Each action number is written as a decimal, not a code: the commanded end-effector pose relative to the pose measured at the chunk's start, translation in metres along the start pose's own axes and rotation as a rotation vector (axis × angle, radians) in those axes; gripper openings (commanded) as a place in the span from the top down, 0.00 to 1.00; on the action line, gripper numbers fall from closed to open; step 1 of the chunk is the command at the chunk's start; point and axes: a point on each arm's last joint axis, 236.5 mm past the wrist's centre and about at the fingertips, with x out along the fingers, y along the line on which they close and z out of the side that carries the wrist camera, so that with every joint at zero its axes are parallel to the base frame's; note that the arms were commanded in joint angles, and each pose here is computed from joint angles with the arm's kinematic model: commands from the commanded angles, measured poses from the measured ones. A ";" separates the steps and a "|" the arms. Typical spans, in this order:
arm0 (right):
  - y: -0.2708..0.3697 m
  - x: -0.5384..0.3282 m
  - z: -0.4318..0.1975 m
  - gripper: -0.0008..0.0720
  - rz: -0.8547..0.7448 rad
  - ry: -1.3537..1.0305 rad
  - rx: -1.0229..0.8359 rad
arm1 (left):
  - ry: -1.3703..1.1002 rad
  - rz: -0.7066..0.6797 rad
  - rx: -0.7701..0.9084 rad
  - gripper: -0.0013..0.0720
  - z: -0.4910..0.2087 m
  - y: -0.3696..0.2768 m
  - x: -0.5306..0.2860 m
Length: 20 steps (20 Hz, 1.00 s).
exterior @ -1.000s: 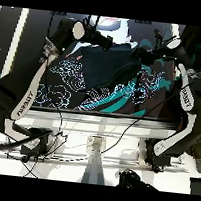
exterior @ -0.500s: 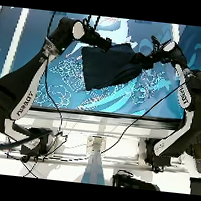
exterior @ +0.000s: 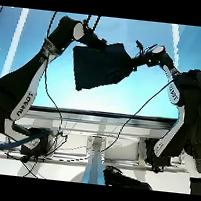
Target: Fold the clothes and pants, and hang the long-sleeved shirts on hangers.
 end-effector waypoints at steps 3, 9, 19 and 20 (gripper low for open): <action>0.081 -0.086 0.067 0.96 -0.003 -0.233 -0.236 | 0.099 0.198 0.086 0.95 -0.021 0.055 -0.043; 0.105 -0.317 0.086 0.96 -0.343 -0.659 -0.176 | -0.105 0.279 0.034 0.95 0.013 0.083 -0.154; 0.071 -0.644 -0.145 0.96 -0.914 -1.344 0.501 | -0.311 0.350 0.005 0.95 0.027 0.089 -0.269; 0.053 -0.654 -0.187 0.96 -0.993 -1.328 0.647 | -0.311 0.350 0.005 0.95 0.027 0.089 -0.269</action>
